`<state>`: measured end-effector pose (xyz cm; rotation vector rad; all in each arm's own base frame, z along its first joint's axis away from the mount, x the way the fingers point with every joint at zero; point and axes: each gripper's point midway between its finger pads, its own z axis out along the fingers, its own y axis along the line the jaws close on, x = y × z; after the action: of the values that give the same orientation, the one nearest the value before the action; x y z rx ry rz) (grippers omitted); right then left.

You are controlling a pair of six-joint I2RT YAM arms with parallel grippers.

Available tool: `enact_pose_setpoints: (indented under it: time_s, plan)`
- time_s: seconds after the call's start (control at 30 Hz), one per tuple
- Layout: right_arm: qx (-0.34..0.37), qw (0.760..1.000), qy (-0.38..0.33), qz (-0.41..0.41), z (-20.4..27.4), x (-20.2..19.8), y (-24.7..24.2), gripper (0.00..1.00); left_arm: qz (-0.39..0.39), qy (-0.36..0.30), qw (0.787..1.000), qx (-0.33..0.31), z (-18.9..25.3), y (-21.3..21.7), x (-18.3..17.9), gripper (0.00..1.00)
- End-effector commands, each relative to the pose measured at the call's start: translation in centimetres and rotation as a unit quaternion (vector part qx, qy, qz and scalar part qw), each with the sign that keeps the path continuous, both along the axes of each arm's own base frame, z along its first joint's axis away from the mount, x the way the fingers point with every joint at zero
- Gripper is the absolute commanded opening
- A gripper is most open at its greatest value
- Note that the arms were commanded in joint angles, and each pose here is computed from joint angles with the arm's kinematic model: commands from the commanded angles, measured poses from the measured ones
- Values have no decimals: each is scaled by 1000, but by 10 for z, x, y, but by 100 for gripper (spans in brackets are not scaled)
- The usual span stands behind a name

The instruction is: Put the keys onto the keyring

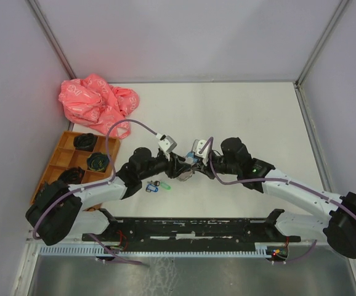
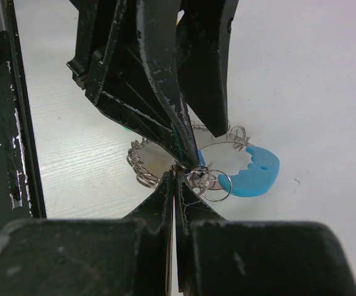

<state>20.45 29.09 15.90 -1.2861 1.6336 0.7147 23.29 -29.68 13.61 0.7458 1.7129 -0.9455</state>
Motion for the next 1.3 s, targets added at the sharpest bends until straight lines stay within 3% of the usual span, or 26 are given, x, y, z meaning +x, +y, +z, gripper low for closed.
enact_pose_setpoints:
  time_s: [0.0,0.27,0.5,0.77,1.0,1.27]
  plan:
    - [40,997,-61,32,43,8,14,1,6,-74,997,-23,33,-10,21,48]
    - [37,995,-85,30,49,15,7,1,10,-69,997,-38,39,-23,34,48]
    - [86,991,-96,26,69,29,-3,1,26,-87,994,-59,53,-1,35,48]
    - [117,986,-95,68,83,34,0,1,-42,-158,984,-66,68,1,6,46]
    - [116,985,-79,98,75,30,7,1,-122,-241,962,-51,71,-1,-19,42]
    - [116,983,-74,120,70,25,10,1,-121,-290,948,-39,68,0,-16,40]
